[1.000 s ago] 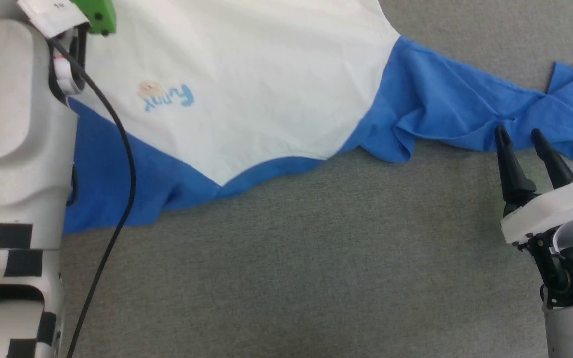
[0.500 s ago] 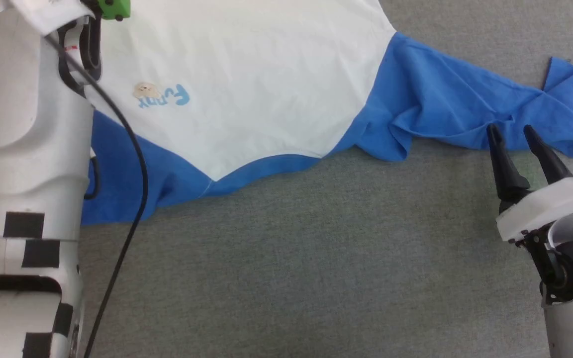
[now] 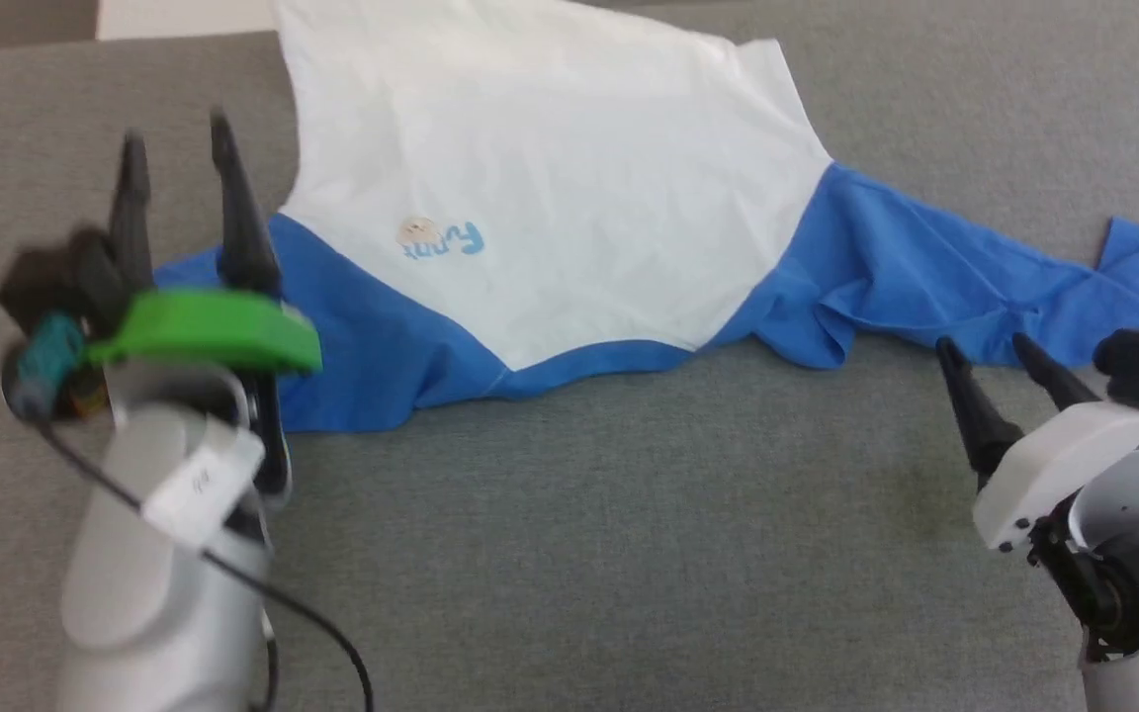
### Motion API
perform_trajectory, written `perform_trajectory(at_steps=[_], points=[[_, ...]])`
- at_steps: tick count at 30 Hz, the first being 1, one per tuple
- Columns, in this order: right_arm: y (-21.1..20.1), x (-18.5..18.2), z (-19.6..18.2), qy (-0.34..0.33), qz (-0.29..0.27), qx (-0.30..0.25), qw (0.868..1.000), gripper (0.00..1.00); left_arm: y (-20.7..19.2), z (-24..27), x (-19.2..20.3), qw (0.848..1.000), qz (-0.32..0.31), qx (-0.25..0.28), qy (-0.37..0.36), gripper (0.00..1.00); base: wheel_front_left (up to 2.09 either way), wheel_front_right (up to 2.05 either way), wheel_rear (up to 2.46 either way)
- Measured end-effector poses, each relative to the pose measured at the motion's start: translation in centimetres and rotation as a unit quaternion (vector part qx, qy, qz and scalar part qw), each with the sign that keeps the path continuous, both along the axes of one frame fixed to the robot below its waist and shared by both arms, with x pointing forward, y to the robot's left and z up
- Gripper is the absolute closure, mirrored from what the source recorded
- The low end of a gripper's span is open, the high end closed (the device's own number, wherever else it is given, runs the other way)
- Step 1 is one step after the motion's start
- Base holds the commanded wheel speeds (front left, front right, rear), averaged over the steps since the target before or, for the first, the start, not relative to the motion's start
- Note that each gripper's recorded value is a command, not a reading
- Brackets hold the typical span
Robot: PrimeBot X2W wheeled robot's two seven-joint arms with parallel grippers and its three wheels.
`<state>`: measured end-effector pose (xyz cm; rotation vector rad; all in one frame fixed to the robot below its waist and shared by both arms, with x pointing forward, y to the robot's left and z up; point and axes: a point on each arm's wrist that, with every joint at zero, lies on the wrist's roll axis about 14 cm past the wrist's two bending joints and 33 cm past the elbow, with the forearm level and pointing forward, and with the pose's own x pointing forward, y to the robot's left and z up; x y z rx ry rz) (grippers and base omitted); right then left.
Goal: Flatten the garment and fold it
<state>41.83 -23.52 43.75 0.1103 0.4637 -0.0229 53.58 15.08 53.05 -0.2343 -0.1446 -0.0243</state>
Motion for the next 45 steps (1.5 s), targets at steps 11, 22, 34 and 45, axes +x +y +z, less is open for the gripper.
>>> perform_trajectory(at_steps=[11, 22, 34, 45], points=[[0.2, 2.0, -0.4, 0.078, 0.066, -0.104, 0.989, 0.0, 2.7, -1.1, -5.9, 0.998, 0.054, -0.025, 0.021, 0.0, 0.0, 0.0, 0.0], [0.7, 2.0, -5.2, 0.17, 0.119, -0.134, 0.969, 0.0, 2.8, -2.4, -6.0, 0.997, 0.055, -0.024, 0.04, 0.0, 0.0, 0.0, 0.0], [-0.2, 2.8, -4.9, 0.144, 0.112, -0.123, 0.975, 1.0, 2.0, -3.0, -5.9, 0.997, 0.045, -0.026, 0.05, 0.0, 0.0, 0.0, 0.0], [-6.8, -2.2, -3.5, 0.191, 0.082, -0.158, 0.965, 1.0, 1.4, -2.2, -6.1, 0.998, 0.034, -0.036, 0.05, 0.0, 0.0, 0.0, 0.0]])
